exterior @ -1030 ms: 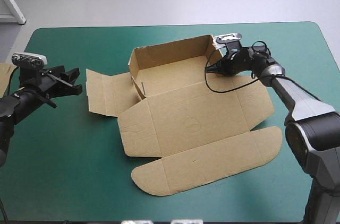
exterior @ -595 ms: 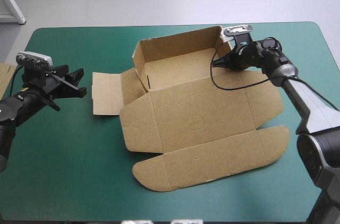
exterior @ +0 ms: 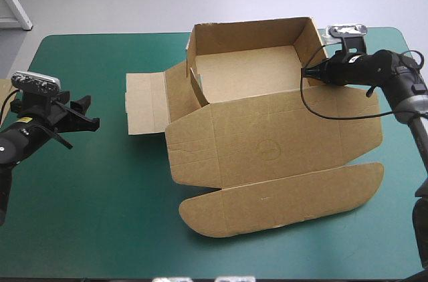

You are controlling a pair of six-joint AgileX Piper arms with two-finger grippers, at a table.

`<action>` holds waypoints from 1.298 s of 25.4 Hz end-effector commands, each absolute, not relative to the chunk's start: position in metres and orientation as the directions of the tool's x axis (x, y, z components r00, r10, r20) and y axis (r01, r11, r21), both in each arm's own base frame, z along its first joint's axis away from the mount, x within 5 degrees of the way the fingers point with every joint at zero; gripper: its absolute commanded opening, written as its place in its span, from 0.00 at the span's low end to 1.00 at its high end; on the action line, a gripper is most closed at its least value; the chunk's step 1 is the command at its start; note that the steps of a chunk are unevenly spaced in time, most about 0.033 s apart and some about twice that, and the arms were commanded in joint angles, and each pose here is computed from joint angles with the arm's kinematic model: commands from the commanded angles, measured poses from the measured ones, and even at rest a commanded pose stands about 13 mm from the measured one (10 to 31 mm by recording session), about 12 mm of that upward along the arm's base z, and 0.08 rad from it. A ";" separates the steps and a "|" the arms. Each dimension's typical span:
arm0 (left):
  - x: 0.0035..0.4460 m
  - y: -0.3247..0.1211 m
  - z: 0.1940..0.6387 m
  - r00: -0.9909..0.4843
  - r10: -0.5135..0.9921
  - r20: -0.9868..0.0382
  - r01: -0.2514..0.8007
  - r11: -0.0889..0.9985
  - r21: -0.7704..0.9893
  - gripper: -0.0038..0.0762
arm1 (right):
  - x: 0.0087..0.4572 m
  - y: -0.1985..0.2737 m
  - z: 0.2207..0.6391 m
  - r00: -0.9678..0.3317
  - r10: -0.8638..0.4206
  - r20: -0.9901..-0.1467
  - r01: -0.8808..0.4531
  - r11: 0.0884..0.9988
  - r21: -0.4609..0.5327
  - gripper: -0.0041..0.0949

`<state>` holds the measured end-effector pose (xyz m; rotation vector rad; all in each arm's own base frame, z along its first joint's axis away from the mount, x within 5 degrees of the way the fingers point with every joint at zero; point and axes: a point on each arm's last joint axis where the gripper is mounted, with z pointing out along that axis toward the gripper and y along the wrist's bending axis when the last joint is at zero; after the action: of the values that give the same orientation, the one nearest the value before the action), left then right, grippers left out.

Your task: Fold the box

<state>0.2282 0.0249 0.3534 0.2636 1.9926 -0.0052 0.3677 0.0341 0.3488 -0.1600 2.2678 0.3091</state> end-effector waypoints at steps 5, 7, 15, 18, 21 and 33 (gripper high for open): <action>0.239 0.033 0.349 -0.433 0.076 -0.898 0.083 0.996 0.044 0.42 | 0.328 0.020 0.420 -0.462 0.074 -0.884 -0.236 0.950 0.203 0.04; 0.245 0.032 0.341 -0.456 0.015 -0.890 0.081 0.996 -0.025 0.42 | 0.321 0.016 0.427 -0.450 0.080 -0.889 -0.238 0.949 0.205 0.04; 0.266 0.023 0.315 -0.550 -0.088 -0.830 0.170 0.962 -0.214 0.42 | 0.312 0.015 0.436 -0.437 0.103 -0.894 -0.263 0.935 0.237 0.04; 0.275 0.021 0.302 -0.596 -0.111 -0.795 0.187 0.944 -0.272 0.42 | 0.310 0.016 0.438 -0.433 0.106 -0.895 -0.273 0.931 0.242 0.04; 0.284 0.018 0.291 -0.615 -0.138 -0.776 0.218 0.916 -0.336 0.42 | 0.308 0.017 0.438 -0.439 0.102 -0.893 -0.279 0.929 0.244 0.04; 0.301 -0.007 0.281 -0.629 -0.289 -0.722 0.449 0.623 -0.641 0.42 | 0.301 0.019 0.444 -0.433 0.094 -0.897 -0.301 0.923 0.242 0.04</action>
<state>0.3025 0.0036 0.2568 0.0838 2.1340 -0.8807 0.3117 0.0194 0.4156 -0.1944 2.0997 0.4187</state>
